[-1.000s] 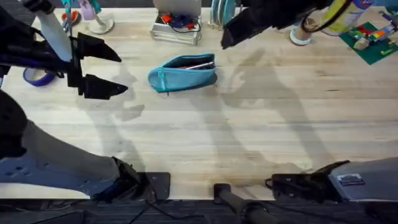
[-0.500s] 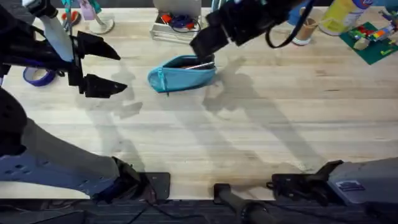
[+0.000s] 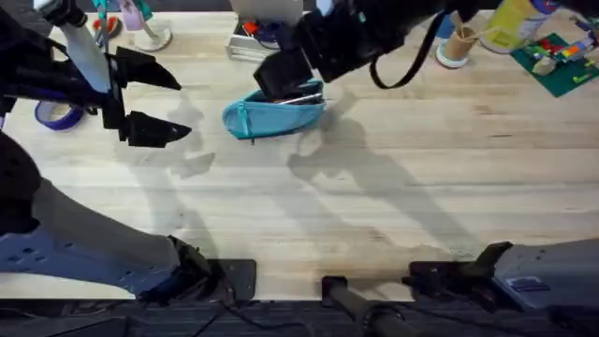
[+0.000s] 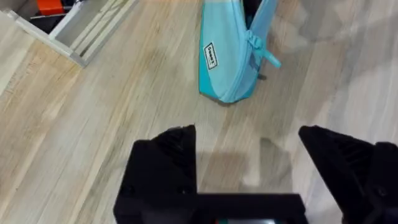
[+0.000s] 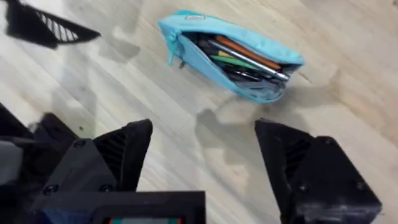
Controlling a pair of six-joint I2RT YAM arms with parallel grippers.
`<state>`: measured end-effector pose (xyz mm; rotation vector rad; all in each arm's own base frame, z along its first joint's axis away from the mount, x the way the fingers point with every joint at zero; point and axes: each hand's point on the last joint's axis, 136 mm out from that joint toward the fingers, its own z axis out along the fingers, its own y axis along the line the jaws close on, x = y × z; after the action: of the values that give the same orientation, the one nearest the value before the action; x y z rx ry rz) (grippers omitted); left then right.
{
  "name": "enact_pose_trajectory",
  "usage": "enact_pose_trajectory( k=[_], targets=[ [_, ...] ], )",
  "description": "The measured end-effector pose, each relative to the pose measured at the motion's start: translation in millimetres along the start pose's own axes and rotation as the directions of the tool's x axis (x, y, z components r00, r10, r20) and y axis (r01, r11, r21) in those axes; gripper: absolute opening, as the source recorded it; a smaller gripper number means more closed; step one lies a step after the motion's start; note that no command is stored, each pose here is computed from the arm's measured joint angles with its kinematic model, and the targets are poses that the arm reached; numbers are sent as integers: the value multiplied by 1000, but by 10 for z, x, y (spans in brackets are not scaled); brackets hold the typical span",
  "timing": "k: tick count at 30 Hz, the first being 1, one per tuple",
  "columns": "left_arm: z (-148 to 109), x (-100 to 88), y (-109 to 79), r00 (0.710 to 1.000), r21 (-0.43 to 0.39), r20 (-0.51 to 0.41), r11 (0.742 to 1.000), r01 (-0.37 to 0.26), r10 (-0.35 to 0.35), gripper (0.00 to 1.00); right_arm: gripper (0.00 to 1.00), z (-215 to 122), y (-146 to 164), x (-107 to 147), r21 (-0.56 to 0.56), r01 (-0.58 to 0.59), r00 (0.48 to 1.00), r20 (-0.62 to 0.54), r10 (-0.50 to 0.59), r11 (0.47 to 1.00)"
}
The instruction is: Unzip the bag, pick up the pens from the table one at a time and place them inside, then zip the bag closed.
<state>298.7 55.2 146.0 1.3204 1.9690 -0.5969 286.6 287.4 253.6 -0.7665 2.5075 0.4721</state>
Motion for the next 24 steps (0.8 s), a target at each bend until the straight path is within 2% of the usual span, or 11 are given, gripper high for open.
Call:
enact_pose_trajectory(
  k=[8, 18, 24],
  targets=[
    [0, 0, 0, 1000, 0, 0, 1000, 0, 0, 995, 997, 29, 107, -21, 6, -130, 991, 16, 130, 992],
    [0, 0, 0, 1000, 0, 0, 1000, 0, 0, 996, 997, 426, 196, 68, 38, -221, 973, -52, 223, 975],
    [0, 0, 0, 1000, 0, 0, 1000, 0, 0, 995, 998, 509, 272, 70, 58, -271, 961, -40, 273, 961]
  ],
)
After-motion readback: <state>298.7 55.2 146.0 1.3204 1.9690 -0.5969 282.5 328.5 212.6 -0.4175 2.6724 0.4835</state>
